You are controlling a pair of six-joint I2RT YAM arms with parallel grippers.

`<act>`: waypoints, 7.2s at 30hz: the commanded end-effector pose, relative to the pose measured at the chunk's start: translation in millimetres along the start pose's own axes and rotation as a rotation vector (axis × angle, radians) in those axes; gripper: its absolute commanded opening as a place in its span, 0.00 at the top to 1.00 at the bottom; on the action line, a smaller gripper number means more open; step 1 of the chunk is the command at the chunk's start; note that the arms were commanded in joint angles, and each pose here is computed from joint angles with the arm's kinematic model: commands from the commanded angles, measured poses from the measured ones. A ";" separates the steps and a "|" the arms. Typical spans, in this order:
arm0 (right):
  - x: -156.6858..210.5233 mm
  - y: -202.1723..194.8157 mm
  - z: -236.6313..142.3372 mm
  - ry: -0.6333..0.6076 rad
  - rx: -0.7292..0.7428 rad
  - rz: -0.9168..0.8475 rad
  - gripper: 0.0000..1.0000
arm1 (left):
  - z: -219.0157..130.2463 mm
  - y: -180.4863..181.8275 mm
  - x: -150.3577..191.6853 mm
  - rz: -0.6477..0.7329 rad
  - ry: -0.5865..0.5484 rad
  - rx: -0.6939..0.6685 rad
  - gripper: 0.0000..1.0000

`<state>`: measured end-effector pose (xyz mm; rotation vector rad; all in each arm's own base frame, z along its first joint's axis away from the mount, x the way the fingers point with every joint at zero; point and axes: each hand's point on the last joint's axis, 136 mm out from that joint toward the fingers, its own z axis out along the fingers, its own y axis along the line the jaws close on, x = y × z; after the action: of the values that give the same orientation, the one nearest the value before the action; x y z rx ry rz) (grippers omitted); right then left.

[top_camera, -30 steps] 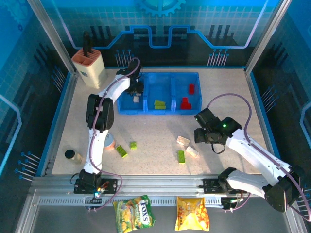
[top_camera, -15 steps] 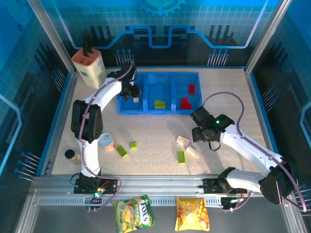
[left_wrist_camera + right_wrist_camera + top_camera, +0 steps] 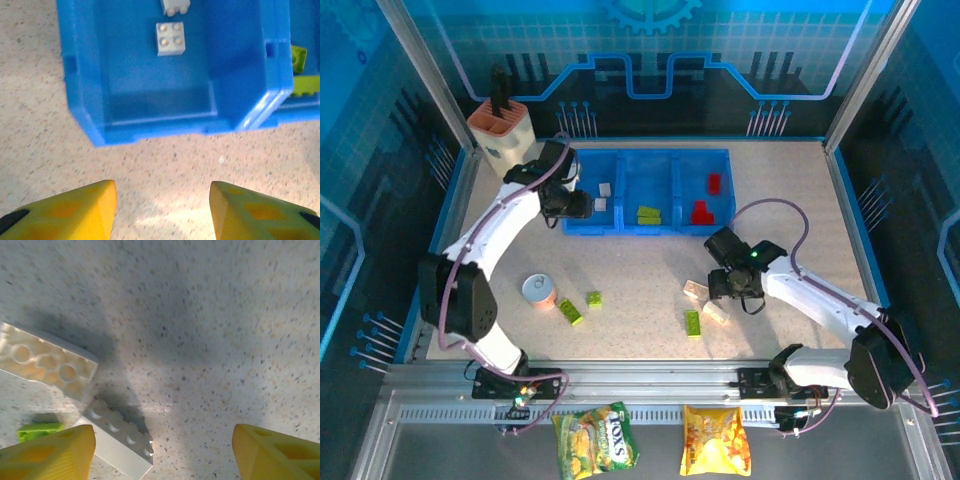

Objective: Sort the legos into containers by color
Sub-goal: Pick up the lego from the bottom-center of the table, then place the lego in the container, then pick up the lego from the middle-left of the table.

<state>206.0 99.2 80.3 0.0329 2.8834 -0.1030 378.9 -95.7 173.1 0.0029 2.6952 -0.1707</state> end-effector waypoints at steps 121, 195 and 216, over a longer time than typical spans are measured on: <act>-179.3 353.7 -26.1 -0.162 -0.664 -0.005 0.38 | -26.9 44.6 17.3 -0.061 -0.238 -0.012 0.48; -123.7 230.0 -35.9 -0.087 -0.389 -0.085 0.25 | -7.5 5.4 86.2 -0.120 0.098 0.106 0.46; -62.2 129.7 -18.6 -0.056 -0.199 -0.091 0.26 | 25.6 -37.1 180.9 -0.089 0.320 -0.017 0.45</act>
<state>267.3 244.3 98.2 -0.1451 2.8455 0.2108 232.8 -142.7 90.6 -0.0356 2.9850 -0.2475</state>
